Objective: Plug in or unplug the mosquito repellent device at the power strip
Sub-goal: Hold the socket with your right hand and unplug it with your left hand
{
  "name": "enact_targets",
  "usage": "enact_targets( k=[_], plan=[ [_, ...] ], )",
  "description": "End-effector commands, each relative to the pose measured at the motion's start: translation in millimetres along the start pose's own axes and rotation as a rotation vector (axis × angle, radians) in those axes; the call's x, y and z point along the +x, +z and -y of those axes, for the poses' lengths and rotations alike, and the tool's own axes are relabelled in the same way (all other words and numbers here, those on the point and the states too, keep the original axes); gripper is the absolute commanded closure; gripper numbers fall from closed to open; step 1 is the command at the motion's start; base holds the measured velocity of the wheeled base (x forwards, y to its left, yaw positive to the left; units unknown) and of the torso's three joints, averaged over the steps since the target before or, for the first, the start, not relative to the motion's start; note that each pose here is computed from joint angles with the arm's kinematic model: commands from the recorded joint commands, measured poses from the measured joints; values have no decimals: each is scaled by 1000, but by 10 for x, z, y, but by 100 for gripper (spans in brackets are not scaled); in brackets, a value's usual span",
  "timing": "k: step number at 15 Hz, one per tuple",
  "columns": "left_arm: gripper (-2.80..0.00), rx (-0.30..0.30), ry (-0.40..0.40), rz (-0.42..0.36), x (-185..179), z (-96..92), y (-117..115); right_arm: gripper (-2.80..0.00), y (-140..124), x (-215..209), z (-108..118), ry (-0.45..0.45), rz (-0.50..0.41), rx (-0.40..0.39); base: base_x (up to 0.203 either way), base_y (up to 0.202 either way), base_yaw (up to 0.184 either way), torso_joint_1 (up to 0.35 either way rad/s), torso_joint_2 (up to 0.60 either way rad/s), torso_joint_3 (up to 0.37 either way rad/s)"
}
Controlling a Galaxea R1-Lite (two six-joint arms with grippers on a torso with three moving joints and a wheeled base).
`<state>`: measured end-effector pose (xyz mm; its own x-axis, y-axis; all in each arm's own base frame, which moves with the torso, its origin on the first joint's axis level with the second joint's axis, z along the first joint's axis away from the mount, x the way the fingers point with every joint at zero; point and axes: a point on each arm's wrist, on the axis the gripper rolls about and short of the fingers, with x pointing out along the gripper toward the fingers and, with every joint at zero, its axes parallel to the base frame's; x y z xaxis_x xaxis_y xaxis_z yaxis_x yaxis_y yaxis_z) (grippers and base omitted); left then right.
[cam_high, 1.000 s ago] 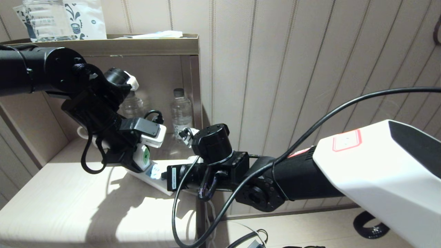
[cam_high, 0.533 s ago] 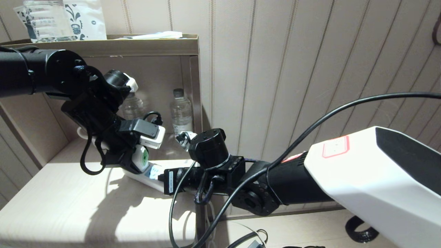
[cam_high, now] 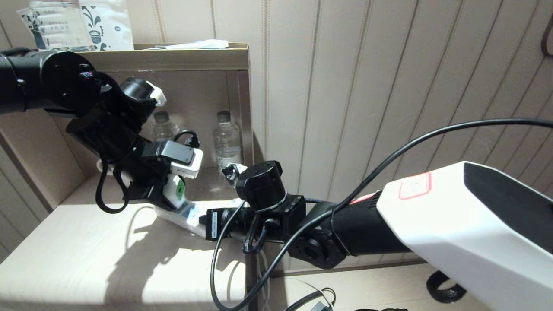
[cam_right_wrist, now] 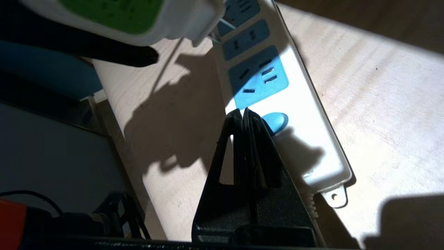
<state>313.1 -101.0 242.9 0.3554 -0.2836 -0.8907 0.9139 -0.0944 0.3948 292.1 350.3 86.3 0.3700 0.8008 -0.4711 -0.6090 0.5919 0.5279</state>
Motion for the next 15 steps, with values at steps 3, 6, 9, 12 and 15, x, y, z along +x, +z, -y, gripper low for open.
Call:
enact_targets(
  k=[3,6,9,12,15],
  plan=[
    [0,9,8,-5,-61,22,5,0,-161,171,130,-21,-54,16,0,0,0,0,0,0],
    [0,9,8,-5,-56,20,4,0,-152,161,130,-20,-51,15,0,0,0,0,0,0],
    [0,-1,29,2,-145,33,-29,0,-55,53,46,-6,-22,-3,0,0,0,0,0,0],
    [0,-32,67,6,-307,82,-56,0,167,-228,-170,31,51,-43,0,0,0,0,0,0],
    [0,-68,104,10,-468,144,-67,0,347,-487,-345,62,113,-70,0,0,0,0,0,0]
  ],
)
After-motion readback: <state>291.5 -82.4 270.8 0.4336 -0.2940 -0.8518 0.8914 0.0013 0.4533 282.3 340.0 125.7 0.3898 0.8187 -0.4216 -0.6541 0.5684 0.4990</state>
